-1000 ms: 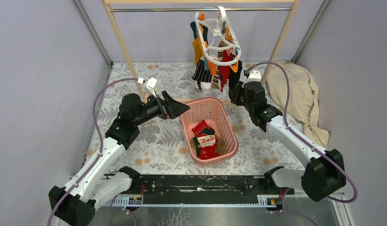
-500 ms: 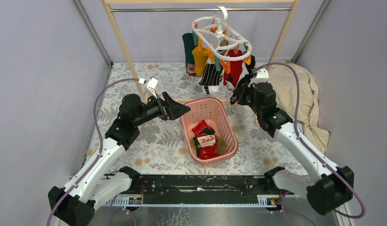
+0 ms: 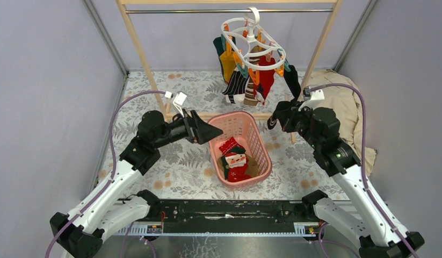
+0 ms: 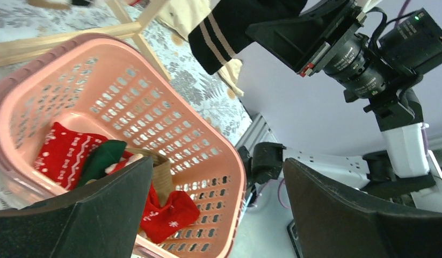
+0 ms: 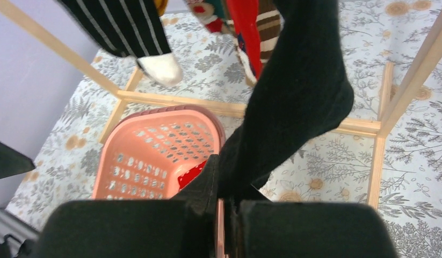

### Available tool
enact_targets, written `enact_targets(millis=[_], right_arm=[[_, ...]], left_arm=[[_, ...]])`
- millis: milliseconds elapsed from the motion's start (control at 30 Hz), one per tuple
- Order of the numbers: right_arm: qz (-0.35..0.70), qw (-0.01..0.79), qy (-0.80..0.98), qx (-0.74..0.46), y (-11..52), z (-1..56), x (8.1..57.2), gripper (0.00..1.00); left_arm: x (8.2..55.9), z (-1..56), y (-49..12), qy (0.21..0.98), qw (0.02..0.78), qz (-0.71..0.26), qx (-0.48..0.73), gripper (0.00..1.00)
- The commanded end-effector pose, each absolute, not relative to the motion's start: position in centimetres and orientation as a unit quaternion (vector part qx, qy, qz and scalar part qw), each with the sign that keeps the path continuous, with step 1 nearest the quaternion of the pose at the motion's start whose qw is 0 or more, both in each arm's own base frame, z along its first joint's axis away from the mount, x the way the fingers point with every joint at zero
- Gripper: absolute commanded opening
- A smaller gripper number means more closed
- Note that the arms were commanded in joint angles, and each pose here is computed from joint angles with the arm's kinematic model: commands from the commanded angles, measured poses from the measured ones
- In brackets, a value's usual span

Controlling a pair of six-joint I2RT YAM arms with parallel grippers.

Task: Remove the socks clipped to the hanger
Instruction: Remove the sock from the hanger.

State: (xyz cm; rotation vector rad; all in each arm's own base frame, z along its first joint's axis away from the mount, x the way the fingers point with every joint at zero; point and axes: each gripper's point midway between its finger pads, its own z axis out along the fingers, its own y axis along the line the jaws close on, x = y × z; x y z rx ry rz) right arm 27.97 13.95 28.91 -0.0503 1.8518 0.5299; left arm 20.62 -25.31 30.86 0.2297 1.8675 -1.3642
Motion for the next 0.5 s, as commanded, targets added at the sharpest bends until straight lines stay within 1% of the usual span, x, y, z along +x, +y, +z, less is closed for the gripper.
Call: enact_targets(millis=[0,200,467], right_arm=[[0.28,0.572,0.769,-0.042,14.9,32.7,25.5,0.0],[0.363,0.531,0.761,-0.082,17.3,34.3,22.4,0.0],[0.463,0.48,0.739,-0.094,19.6,36.0,19.2,0.0]], left_arm=[[19.2,33.7,-26.0,0.713,0.41,-0.559,0.106,0.99],[17.7,34.2,-27.4,0.707,0.405,-0.569,0.115,0.99],[15.3,34.4,-29.7,0.679,0.389,-0.608,0.131,0.99]])
